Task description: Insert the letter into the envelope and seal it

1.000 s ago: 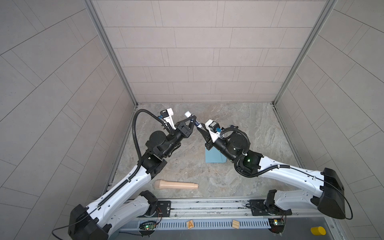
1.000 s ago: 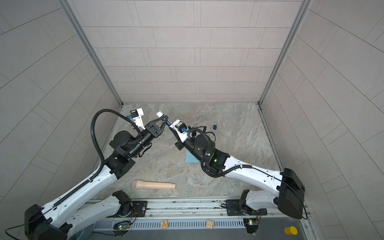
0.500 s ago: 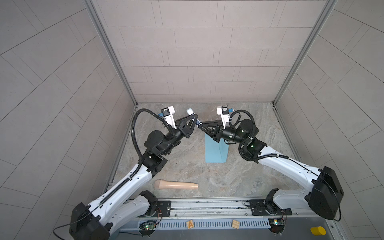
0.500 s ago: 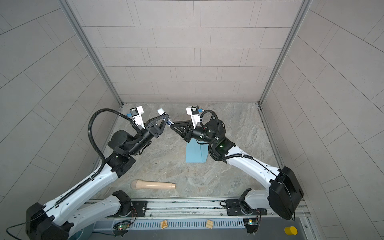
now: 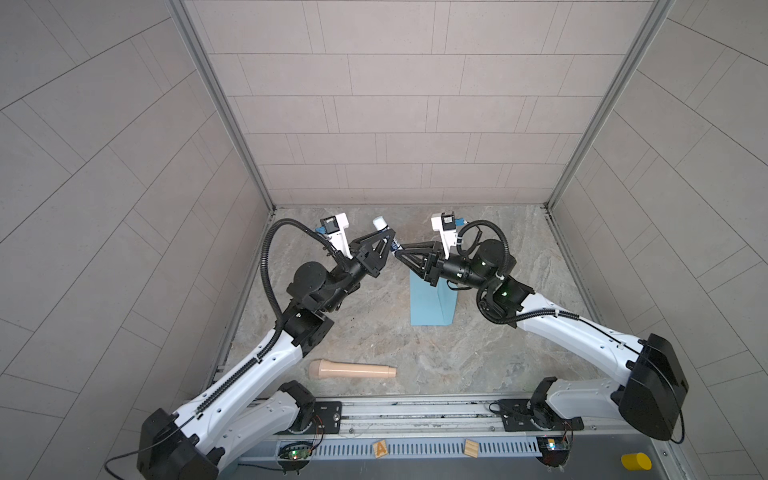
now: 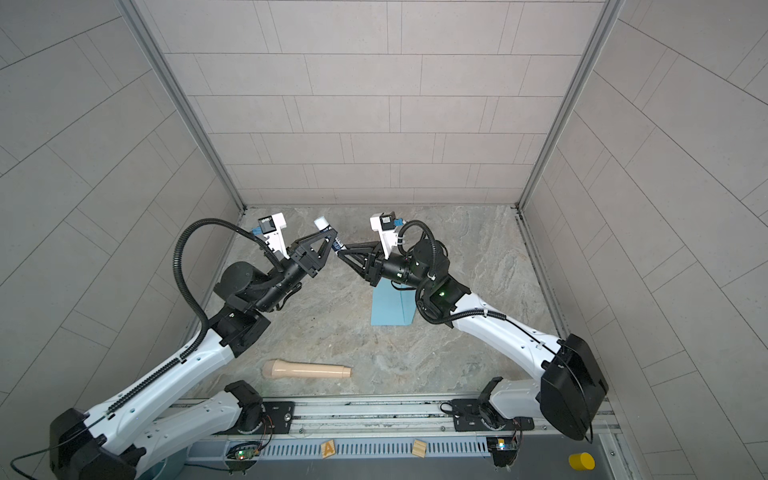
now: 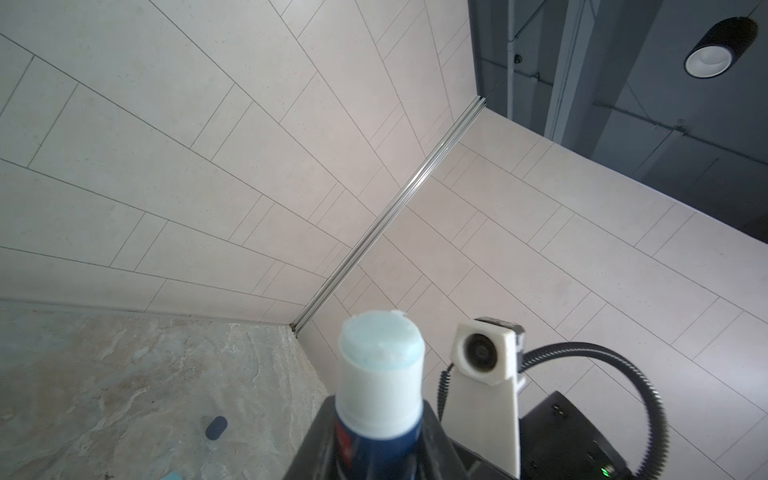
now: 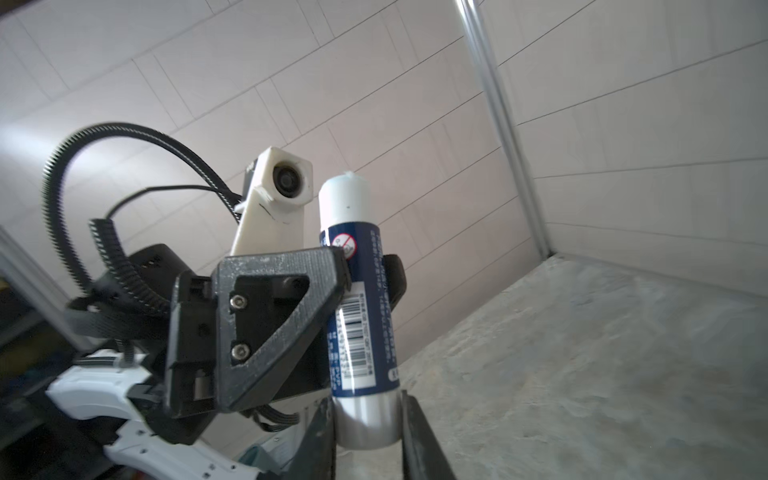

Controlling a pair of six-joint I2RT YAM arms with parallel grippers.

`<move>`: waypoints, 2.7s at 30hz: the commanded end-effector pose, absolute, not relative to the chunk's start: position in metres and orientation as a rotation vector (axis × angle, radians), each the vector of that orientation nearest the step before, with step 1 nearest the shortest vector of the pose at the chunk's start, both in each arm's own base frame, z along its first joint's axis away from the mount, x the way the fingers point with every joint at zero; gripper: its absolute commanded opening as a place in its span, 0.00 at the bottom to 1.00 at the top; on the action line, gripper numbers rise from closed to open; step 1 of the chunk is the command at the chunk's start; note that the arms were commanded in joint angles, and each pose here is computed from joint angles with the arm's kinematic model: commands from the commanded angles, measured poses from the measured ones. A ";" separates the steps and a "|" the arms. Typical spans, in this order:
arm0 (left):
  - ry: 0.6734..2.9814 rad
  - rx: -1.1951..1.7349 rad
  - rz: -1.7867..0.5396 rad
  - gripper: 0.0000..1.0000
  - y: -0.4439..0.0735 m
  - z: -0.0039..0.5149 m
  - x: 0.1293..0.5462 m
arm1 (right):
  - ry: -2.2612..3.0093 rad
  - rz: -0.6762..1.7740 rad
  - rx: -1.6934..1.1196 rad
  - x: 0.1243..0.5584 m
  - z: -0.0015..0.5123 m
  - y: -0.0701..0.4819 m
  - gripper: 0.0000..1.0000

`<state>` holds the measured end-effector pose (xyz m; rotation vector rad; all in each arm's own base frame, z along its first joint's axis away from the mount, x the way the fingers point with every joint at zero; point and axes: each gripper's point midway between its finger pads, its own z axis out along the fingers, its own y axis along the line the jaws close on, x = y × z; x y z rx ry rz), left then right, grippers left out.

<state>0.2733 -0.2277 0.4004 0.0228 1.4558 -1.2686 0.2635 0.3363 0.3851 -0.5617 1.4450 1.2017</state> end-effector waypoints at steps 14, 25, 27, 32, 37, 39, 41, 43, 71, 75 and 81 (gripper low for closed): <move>1.427 0.003 -1.369 0.00 -0.230 0.421 0.261 | 1.247 0.405 -0.617 0.257 0.389 0.321 0.54; 1.426 -0.004 -1.372 0.00 -0.229 0.420 0.260 | 1.268 0.445 -0.593 0.258 0.389 0.326 0.33; 1.426 -0.003 -1.372 0.00 -0.229 0.420 0.260 | 1.275 0.452 -0.586 0.259 0.390 0.327 0.27; 1.431 -0.001 -1.370 0.00 -0.229 0.417 0.260 | 1.279 0.488 -0.546 0.259 0.396 0.324 0.15; 1.443 0.008 -1.362 0.00 -0.231 0.412 0.261 | 1.291 0.541 -0.524 0.256 0.402 0.323 0.04; 1.445 0.028 -1.357 0.00 -0.233 0.411 0.260 | 1.303 0.591 -0.538 0.255 0.403 0.324 0.00; 1.441 0.055 -1.348 0.00 -0.234 0.411 0.258 | 1.330 0.699 -0.559 0.254 0.403 0.327 0.00; 1.431 0.087 -1.341 0.00 -0.235 0.412 0.256 | 1.361 0.835 -0.558 0.256 0.405 0.326 0.00; 1.420 0.105 -1.307 0.00 -0.232 0.416 0.254 | 1.372 1.271 -0.509 0.272 0.405 0.309 0.32; 1.436 -0.055 -1.357 0.00 -0.223 0.417 0.264 | 1.318 0.930 -0.530 0.267 0.395 0.290 0.50; 1.512 -0.085 -1.364 0.00 -0.226 0.414 0.266 | 1.344 0.612 -0.476 0.278 0.386 0.252 0.63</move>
